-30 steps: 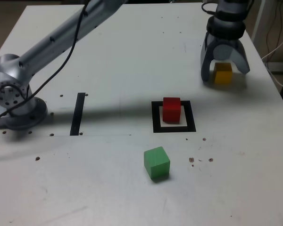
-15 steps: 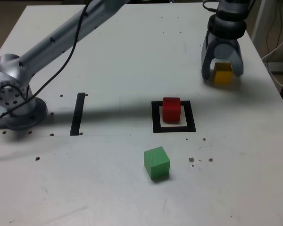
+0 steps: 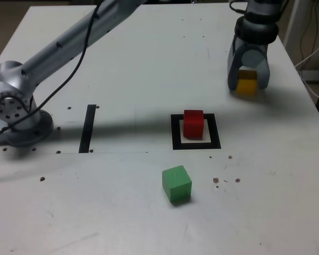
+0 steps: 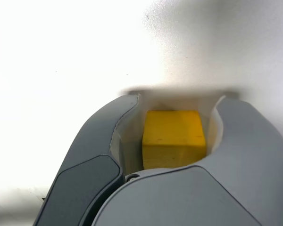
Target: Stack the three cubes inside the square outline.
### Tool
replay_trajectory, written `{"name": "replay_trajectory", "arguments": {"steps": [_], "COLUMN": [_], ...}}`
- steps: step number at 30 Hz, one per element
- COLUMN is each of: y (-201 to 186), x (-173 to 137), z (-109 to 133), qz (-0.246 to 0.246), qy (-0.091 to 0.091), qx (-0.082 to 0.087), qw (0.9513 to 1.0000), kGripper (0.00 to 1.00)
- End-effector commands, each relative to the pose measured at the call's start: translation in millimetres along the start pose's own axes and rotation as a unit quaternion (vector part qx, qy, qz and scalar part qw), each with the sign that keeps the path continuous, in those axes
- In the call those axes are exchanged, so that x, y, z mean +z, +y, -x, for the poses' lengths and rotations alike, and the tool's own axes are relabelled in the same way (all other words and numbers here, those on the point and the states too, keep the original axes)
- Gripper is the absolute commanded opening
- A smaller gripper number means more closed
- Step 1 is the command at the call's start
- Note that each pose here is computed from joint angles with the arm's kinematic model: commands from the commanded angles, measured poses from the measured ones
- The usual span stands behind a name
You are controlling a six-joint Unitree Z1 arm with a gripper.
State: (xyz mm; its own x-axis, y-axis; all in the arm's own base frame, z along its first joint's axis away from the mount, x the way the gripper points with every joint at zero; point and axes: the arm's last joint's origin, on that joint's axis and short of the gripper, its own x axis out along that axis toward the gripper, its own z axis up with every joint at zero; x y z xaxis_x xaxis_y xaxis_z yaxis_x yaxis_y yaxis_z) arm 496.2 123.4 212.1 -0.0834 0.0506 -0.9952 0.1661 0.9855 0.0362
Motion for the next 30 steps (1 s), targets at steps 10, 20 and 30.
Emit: {"name": "replay_trajectory", "arguments": {"steps": [10,20,30], "y": [-14,-34,-63], "x": [-10,-38,-71], "z": [25,54,81], "qz": [-0.01,-0.014,-0.016], "qy": [-0.003,0.009,0.012], "qx": [0.009,0.009,0.011], "qw": [0.9999,0.9998,0.9997], "kGripper": [0.27,0.28,0.27]}}
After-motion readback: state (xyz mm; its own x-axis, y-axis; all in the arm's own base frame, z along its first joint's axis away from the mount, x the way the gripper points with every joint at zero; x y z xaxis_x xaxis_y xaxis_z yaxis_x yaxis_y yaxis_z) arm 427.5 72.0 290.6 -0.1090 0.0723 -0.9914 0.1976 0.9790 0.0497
